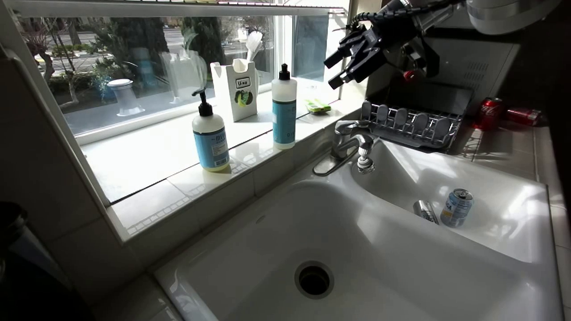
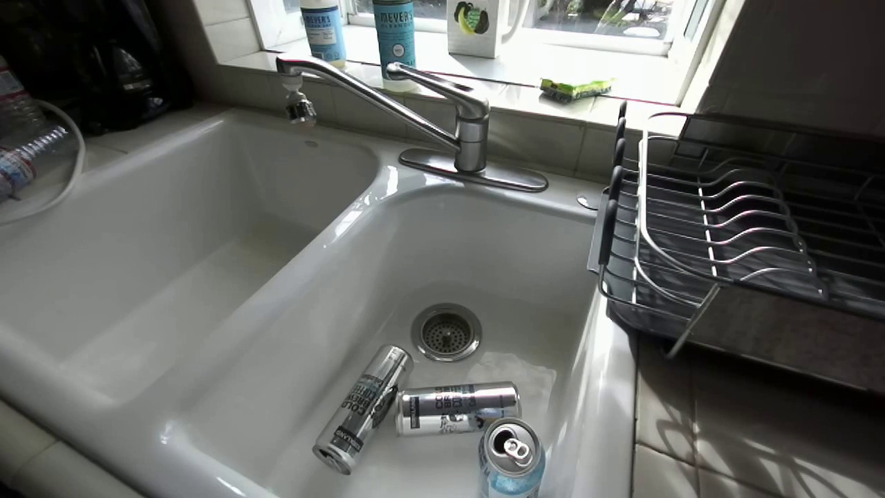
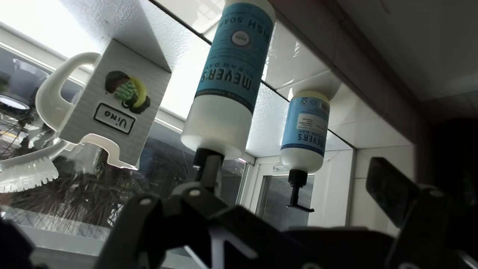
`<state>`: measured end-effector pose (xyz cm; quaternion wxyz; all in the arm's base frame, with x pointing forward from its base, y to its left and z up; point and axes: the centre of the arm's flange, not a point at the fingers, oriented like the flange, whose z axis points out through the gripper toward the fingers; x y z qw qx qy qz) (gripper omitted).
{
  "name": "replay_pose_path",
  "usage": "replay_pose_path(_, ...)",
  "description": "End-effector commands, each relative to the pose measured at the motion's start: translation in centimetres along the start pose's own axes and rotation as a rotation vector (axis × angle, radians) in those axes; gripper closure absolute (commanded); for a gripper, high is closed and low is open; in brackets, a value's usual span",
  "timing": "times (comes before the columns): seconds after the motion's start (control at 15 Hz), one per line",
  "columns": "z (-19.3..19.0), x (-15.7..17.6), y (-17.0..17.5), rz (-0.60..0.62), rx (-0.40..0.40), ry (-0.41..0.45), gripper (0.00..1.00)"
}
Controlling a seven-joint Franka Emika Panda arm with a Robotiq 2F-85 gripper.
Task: Put the bottles bottom first on the windowsill
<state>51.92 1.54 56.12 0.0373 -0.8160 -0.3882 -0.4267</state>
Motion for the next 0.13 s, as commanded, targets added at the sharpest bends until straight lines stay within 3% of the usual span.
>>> replay_pose_path(0.0,0.0,0.0,0.0,0.0,0.0,0.0,0.0)
replay_pose_path(0.07,0.0,0.0,0.0,0.0,0.0,0.0,0.0)
